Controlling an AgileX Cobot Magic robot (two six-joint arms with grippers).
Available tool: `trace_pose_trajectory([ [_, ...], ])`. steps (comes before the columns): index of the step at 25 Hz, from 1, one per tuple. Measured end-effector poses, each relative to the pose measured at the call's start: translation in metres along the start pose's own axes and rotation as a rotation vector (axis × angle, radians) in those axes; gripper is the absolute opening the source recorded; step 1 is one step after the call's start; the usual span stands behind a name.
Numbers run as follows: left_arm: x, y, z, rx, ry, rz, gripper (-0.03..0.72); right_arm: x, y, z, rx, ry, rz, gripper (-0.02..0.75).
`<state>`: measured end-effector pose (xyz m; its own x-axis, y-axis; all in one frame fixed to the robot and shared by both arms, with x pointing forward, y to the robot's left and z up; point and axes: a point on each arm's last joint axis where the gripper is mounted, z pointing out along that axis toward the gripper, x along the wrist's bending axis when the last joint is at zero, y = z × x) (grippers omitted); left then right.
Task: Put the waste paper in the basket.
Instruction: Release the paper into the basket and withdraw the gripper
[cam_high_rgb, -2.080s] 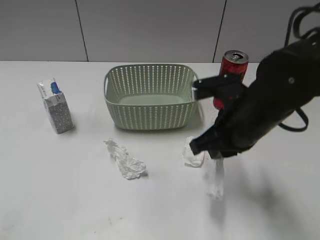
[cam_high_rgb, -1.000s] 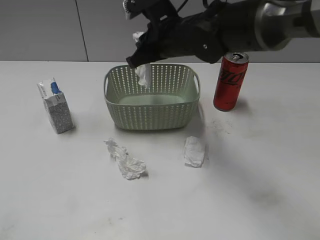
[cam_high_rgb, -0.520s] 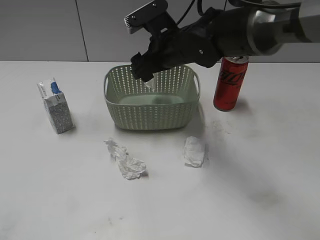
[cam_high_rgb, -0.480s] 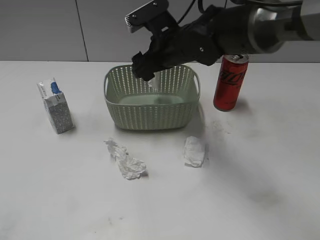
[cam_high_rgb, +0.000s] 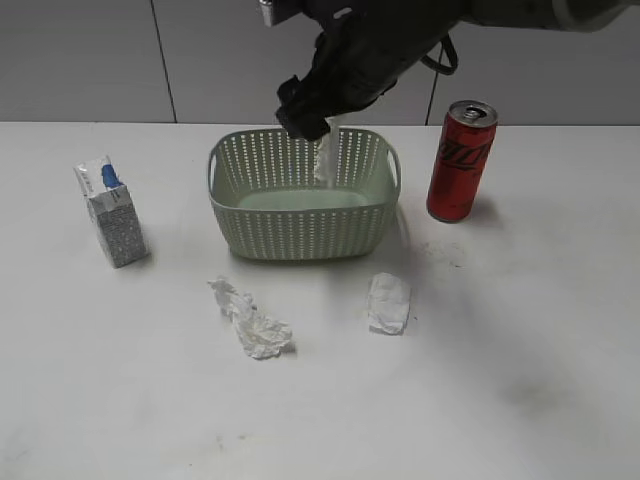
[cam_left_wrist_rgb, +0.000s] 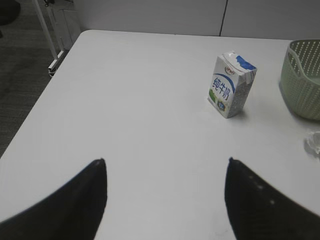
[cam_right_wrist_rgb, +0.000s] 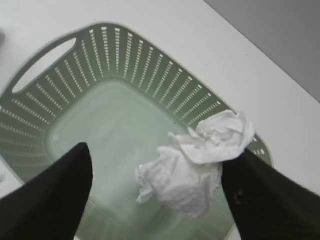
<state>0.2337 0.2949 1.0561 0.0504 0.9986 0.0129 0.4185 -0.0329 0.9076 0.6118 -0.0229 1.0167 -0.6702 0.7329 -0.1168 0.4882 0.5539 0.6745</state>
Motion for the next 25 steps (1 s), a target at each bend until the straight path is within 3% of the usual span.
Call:
trace_pose_trajectory([
  [5,0.000,0.000,0.000,0.000,0.001,0.000,0.538,-0.004,0.003,0.000,0.096,0.034,-0.001,0.602],
  [9,0.000,0.000,0.000,0.000,0.002,0.001,0.538,-0.024,0.008,0.014,0.162,0.075,0.166,0.602],
  [14,0.000,0.000,0.000,0.000,0.002,0.001,0.538,-0.045,0.009,0.035,0.250,0.168,0.342,0.659],
  [21,0.000,0.000,0.000,0.000,0.002,0.001,0.538,-0.039,-0.001,0.060,0.298,0.238,0.374,0.666],
  [25,0.000,0.000,0.000,0.000,0.003,0.002,0.538,-0.035,0.002,0.060,0.261,0.303,0.372,0.666],
])
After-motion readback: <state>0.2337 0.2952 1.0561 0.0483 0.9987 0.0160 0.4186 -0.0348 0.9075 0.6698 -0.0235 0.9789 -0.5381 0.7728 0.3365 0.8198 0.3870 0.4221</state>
